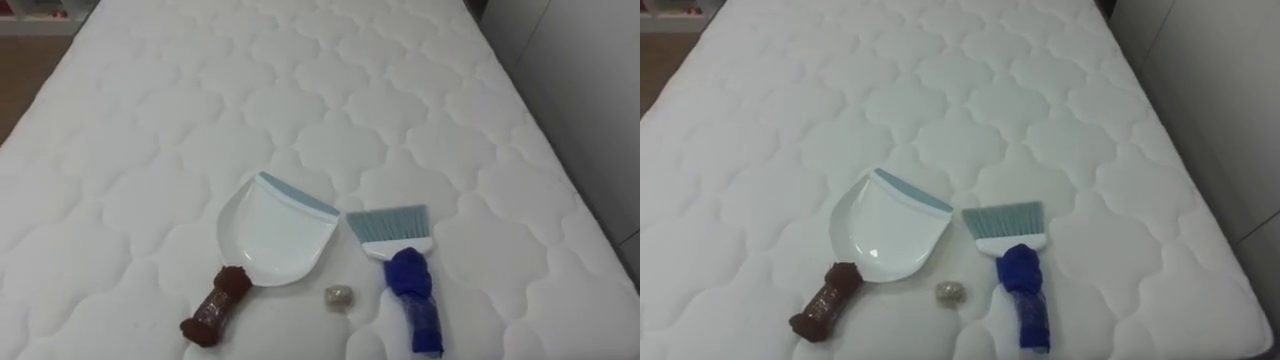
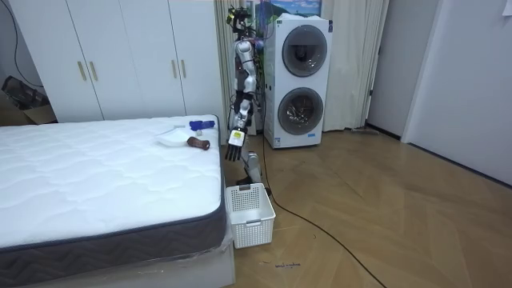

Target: Clean bed

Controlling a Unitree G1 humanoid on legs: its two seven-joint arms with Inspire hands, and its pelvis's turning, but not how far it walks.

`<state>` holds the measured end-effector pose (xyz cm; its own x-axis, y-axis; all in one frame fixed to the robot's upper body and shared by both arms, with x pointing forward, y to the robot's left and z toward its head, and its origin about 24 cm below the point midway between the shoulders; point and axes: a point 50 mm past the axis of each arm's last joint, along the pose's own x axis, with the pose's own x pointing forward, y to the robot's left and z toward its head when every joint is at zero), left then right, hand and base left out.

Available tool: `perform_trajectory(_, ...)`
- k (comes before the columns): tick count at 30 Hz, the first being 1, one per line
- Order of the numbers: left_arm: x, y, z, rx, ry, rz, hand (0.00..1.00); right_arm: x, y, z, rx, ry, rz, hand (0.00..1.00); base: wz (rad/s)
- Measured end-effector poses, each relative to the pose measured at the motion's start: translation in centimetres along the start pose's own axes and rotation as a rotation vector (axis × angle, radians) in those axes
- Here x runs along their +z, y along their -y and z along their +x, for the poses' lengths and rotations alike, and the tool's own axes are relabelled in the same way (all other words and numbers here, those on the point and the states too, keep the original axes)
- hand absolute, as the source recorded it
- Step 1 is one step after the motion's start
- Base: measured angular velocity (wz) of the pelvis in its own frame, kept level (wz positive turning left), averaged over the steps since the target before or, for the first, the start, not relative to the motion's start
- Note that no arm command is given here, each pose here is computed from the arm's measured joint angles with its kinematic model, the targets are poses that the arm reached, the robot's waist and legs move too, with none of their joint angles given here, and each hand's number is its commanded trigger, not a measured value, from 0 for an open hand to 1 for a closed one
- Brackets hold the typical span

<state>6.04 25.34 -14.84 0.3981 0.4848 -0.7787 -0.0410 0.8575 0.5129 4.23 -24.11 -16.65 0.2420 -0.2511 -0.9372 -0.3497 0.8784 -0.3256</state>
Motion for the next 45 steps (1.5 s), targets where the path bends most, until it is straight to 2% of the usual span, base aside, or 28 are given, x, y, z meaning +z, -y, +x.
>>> perform_trajectory(2,1.3,-0.7,0.1,0.066,0.064,-0.063,0.00,0.0,0.2,0.0,-0.013,0.012,0.021,0.00,0.00)
perform_trajectory(8,5.5,-2.0,0.1,0.183,0.251,-0.140,0.00,0.4,0.4,0.0,-0.032,0.051,0.049,0.00,0.00)
perform_trajectory(16,9.9,-2.0,-1.2,0.217,0.483,-0.173,0.00,0.5,0.4,0.0,-0.030,0.062,0.071,0.00,0.01)
perform_trajectory(28,11.2,-1.1,-1.5,0.187,0.551,-0.115,0.00,0.8,0.5,0.0,-0.032,0.081,0.073,0.00,0.00)
perform_trajectory(37,11.9,0.3,-1.9,0.129,0.594,-0.066,0.00,1.6,0.9,0.2,-0.036,0.088,0.070,0.00,0.00)
perform_trajectory(45,13.1,1.2,-2.0,0.081,0.628,-0.037,0.00,2.3,1.1,0.3,-0.036,0.101,0.155,0.00,0.00)
